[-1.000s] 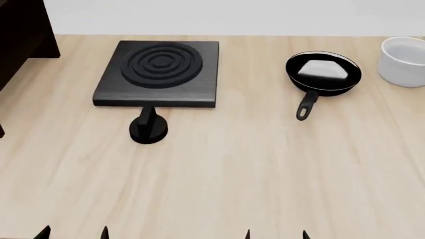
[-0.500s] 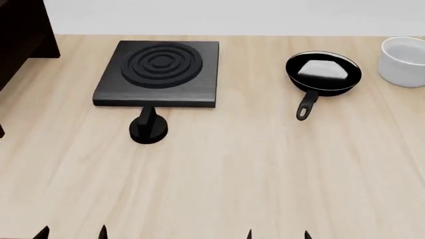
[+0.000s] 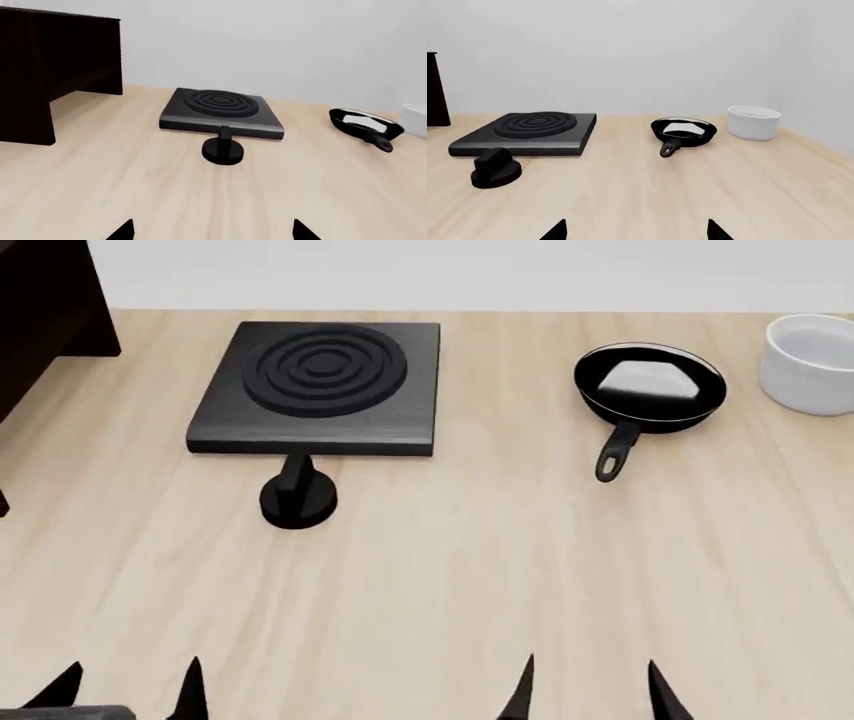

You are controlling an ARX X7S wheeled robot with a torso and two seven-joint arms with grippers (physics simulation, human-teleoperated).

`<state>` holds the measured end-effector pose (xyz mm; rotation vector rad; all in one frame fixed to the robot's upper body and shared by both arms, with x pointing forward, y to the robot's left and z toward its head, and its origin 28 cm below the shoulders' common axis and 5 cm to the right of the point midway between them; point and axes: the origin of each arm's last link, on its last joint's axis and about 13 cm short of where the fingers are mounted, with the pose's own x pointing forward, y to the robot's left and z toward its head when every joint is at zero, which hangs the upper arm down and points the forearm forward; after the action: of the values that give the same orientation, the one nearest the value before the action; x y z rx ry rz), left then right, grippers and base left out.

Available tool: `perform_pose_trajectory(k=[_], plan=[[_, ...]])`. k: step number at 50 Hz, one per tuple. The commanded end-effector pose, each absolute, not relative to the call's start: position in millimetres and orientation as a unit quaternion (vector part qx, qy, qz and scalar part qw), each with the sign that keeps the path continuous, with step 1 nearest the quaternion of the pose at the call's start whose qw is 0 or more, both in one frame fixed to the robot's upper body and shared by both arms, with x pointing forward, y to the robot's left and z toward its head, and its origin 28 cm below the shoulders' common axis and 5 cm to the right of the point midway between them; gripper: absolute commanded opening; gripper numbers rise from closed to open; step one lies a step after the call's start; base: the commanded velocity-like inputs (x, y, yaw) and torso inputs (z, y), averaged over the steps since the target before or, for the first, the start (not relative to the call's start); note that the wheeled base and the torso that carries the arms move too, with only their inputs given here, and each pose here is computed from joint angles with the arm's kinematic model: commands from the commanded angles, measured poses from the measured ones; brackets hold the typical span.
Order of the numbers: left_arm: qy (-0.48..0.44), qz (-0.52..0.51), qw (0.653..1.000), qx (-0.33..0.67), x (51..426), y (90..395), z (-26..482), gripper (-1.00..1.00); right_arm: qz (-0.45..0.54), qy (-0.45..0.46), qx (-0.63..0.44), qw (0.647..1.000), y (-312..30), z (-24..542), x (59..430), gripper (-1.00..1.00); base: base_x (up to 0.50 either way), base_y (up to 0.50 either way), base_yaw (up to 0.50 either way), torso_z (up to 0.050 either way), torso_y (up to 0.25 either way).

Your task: Put the frying pan on the cabinet shelf.

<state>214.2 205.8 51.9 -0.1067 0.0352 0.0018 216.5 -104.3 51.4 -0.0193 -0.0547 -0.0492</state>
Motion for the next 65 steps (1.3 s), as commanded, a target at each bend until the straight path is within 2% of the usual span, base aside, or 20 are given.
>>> perform_pose_trajectory(k=[1,12,18,20,30,51,65], plan=[[-0.024,-0.018,0.998,-0.057,205,205,119,1.0,-0.039,-0.062,-0.021,0.997,-115,110,217,1.0,0.0,0.0,0.0,0.0,0.0],[-0.032,-0.034,0.997,-0.055,216,206,174,1.0,-0.042,-0.063,-0.054,0.996,-124,146,226,1.0,0.0,0.0,0.0,0.0,0.0],[-0.011,-0.046,0.999,-0.023,215,207,169,1.0,-0.042,-0.038,-0.042,0.998,-121,145,221,1.0,0.0,0.0,0.0,0.0,0.0],[-0.015,-0.034,0.998,-0.048,214,208,168,1.0,-0.04,-0.026,-0.048,0.998,-122,140,222,1.0,0.0,0.0,0.0,0.0,0.0],[0.0,-0.028,0.998,-0.049,215,211,158,1.0,-0.034,-0.026,-0.064,0.997,-125,130,224,1.0,0.02,0.02,0.0,0.0,0.0],[0.002,-0.037,0.998,-0.051,215,206,158,1.0,-0.047,-0.021,-0.06,0.997,-131,129,224,1.0,0.41,0.31,0.0,0.0,0.0],[0.004,-0.04,0.998,-0.049,215,205,157,1.0,-0.049,-0.026,-0.064,0.996,-134,131,223,1.0,0.5,0.07,0.0,0.0,0.0]])
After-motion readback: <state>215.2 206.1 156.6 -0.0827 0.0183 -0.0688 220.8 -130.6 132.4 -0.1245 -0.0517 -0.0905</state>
